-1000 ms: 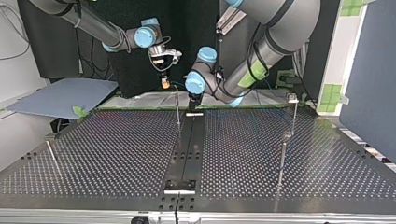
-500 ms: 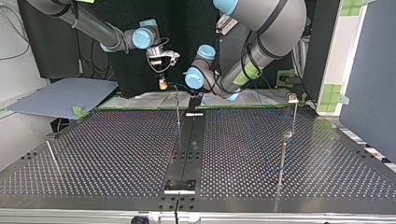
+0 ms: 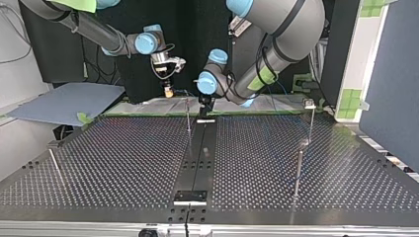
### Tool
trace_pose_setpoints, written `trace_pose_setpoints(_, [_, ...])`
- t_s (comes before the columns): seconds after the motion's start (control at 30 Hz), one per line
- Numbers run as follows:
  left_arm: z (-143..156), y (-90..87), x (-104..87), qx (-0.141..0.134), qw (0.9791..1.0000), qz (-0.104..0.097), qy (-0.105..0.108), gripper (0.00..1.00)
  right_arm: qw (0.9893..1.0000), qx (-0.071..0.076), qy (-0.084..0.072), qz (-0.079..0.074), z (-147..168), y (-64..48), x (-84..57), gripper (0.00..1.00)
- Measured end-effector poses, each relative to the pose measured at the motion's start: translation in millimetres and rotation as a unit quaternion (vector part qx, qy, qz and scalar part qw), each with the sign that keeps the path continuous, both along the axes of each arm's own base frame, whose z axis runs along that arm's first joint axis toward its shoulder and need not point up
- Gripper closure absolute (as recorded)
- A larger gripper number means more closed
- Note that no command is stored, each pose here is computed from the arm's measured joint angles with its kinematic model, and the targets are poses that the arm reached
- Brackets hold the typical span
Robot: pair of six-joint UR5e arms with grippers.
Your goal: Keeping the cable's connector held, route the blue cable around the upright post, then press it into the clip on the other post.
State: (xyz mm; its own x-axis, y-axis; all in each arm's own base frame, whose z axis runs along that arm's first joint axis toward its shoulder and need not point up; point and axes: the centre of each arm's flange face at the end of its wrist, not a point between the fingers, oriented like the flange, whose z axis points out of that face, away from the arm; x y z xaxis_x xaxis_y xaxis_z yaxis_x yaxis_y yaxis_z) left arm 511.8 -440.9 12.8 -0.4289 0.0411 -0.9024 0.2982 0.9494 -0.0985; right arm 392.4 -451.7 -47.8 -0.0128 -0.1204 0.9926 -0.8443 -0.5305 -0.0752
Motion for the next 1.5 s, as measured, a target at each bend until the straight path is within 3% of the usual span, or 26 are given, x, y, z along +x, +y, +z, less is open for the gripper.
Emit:
trace_pose_setpoints(0.4, [1, -5.5, -0.2, -0.013, 0.9999, -0.002, -0.008, 1.00, 0.9999, -0.004, -0.004, -0.014, 1, -21.2, -19.7, 1.00])
trace_pose_setpoints(0.57, [1, -7.9, 1.6, -0.025, 0.9996, 0.000, -0.017, 1.00, 0.9999, -0.007, -0.007, -0.009, 1, -31.3, -23.7, 1.00])
trace_pose_setpoints(0.8, [-7, -11.5, 0.9, -0.034, 0.9992, 0.000, -0.022, 1.00, 1.0000, 0.003, 0.000, 0.006, -5, -43.4, -26.4, 1.00])
trace_pose_setpoints(1.13, [-28, -12.8, -1.6, -0.045, 0.9988, -0.004, -0.016, 1.00, 0.9999, 0.009, 0.003, -0.005, -2, -60.5, -36.9, 1.00])
trace_pose_setpoints(1.5, [-32, -15.1, 6.0, -0.074, 0.9967, -0.018, -0.029, 1.00, 0.9997, 0.013, 0.002, -0.020, 1, -74.9, -48.6, 1.00])
